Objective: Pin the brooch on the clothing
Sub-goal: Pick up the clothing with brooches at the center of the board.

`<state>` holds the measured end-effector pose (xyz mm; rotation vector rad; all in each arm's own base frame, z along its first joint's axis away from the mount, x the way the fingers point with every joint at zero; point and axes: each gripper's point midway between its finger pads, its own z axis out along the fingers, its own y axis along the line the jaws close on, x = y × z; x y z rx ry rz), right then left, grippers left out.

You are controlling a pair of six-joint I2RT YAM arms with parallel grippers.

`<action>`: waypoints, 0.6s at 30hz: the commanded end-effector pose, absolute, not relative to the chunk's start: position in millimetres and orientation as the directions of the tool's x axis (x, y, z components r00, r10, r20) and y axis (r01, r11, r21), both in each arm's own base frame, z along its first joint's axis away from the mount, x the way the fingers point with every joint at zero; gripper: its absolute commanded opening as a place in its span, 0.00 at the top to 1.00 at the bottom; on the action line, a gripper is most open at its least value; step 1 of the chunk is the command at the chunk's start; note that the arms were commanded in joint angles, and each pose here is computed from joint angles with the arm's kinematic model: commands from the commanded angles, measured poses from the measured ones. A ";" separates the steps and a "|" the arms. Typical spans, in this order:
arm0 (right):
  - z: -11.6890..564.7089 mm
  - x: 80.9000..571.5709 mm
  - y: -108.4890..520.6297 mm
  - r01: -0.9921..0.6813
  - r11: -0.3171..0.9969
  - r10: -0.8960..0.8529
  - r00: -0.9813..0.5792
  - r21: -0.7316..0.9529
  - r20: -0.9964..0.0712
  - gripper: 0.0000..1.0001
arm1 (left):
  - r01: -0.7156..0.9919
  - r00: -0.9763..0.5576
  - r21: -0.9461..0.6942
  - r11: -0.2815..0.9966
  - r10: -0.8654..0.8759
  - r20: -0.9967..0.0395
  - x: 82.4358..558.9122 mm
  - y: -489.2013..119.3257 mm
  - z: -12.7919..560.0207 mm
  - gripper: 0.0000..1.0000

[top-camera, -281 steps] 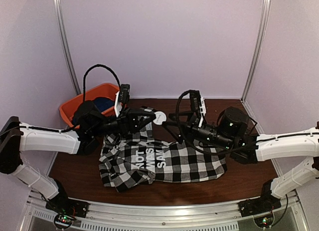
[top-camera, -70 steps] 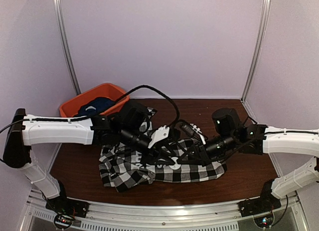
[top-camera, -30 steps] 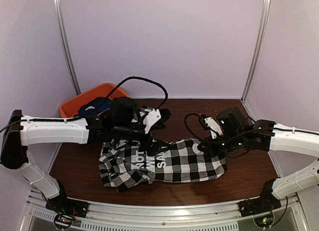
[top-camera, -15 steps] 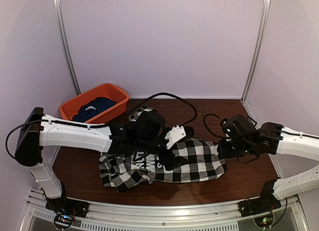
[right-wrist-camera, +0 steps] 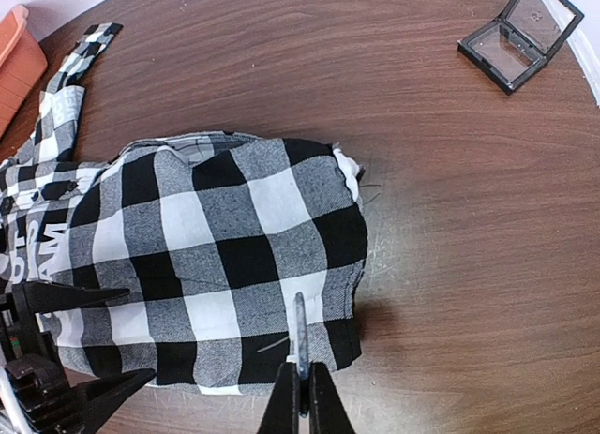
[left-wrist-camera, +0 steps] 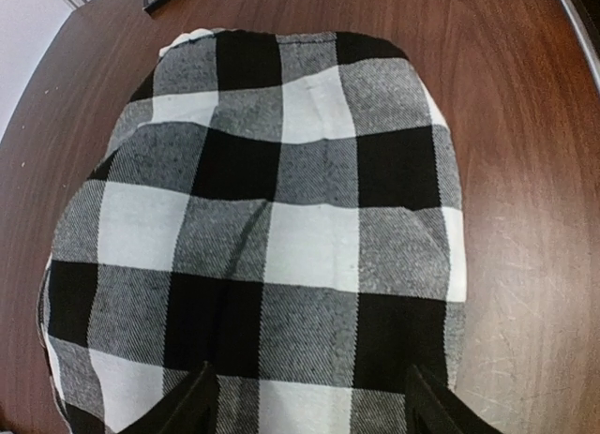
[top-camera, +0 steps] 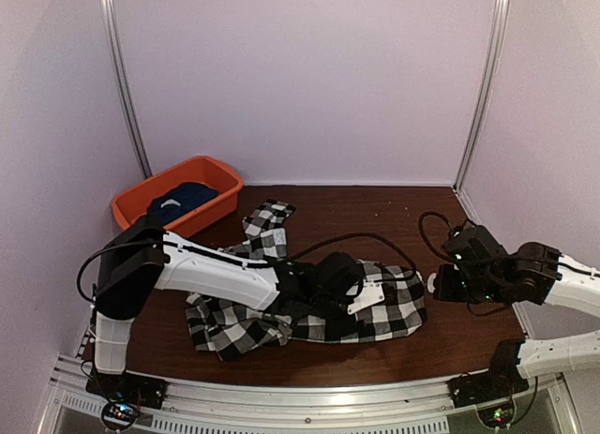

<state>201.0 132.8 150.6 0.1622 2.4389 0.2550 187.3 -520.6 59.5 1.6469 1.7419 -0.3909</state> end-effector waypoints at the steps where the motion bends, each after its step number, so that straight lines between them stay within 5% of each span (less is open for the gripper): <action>1: 148.2 197.5 117.3 0.105 0.969 0.225 -0.747 0.224 -0.626 1.00 | 0.947 0.108 0.295 0.126 0.742 -0.662 198.6 -538.3 72.2 0.37; 6: 148.6 199.1 117.9 0.105 0.970 0.223 -0.744 0.220 -0.629 1.00 | 0.956 0.114 0.277 0.092 0.756 -0.645 195.9 -546.3 60.5 0.54; 18: 153.4 205.6 128.1 0.085 0.971 0.211 -0.747 0.223 -0.631 1.00 | 0.971 0.100 0.234 0.043 0.818 -0.567 189.3 -540.3 26.0 0.63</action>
